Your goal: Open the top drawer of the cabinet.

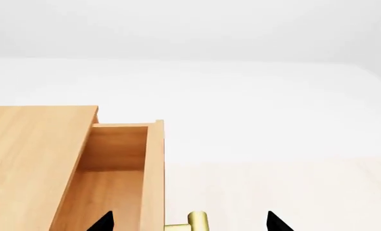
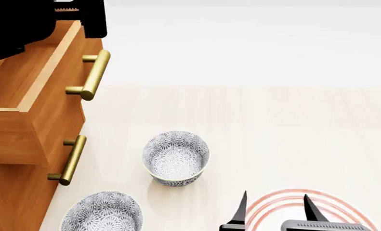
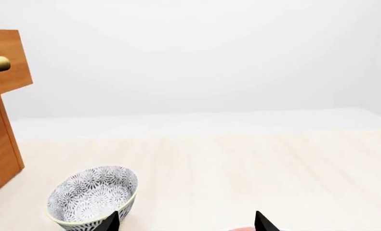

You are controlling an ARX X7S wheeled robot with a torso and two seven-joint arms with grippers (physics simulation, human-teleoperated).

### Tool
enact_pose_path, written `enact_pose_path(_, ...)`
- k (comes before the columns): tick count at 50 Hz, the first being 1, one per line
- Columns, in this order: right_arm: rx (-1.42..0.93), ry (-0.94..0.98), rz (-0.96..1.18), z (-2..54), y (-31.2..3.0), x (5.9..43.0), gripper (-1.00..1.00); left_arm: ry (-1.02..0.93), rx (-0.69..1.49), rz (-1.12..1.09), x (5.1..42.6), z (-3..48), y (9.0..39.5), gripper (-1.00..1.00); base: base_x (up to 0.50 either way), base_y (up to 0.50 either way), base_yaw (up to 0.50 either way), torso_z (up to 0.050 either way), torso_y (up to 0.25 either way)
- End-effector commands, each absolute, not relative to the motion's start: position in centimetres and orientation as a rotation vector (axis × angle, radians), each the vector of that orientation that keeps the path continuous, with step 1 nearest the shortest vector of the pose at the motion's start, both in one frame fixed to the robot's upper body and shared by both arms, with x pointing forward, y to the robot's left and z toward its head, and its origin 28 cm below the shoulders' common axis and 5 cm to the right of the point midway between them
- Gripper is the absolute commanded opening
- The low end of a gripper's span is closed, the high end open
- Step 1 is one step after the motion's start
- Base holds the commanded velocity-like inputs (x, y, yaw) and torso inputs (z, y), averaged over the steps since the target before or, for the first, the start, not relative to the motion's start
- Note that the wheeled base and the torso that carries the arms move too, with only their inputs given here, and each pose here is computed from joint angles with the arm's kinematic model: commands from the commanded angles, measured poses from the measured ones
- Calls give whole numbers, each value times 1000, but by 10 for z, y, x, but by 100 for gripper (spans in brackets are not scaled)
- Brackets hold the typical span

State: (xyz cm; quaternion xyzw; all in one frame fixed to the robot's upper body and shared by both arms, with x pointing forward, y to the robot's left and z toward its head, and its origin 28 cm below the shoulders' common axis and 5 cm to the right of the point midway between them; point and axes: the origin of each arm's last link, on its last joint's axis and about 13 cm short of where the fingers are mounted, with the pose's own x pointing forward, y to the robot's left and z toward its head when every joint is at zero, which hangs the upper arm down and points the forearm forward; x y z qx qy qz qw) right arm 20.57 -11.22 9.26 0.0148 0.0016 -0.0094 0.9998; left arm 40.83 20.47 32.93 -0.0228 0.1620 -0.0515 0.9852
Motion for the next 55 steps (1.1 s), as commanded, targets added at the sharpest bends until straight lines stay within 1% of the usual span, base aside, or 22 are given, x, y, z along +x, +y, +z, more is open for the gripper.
enact_pose_path(1, 26, 7, -16, 92, -111, 207, 100, 364, -40, -89, 414, 310, 213, 100, 0, 0, 0, 0, 0)
enact_pose_path(5, 26, 6, -15, 92, -110, 207, 100, 411, -101, -126, 415, 302, 215, 100, 0, 0, 0, 0, 0)
enact_pose_path(15, 28, 7, -17, 92, -111, 205, 100, 465, -152, -150, 417, 291, 213, 100, 0, 0, 0, 0, 0)
enact_pose_path(20, 30, 6, -18, 92, -112, 205, 100, 475, -147, -160, 418, 286, 209, 100, 0, 0, 0, 0, 0)
enact_pose_path(36, 34, 10, -18, 90, -113, 205, 100, 525, -234, -239, 416, 272, 198, 100, 0, 0, 0, 0, 0)
enact_pose_path(37, 34, 11, -18, 90, -113, 205, 100, 518, -209, -233, 417, 271, 197, 100, 0, 0, 0, 0, 0)
enact_pose_path(40, 33, 11, -19, 90, -114, 205, 100, 520, -221, -248, 417, 273, 195, 100, 0, 0, 0, 0, 0)
enact_pose_path(55, 29, 15, -15, 89, -114, 204, 100, 525, -200, -336, 411, 274, 164, 100, 0, 0, 0, 0, 0)
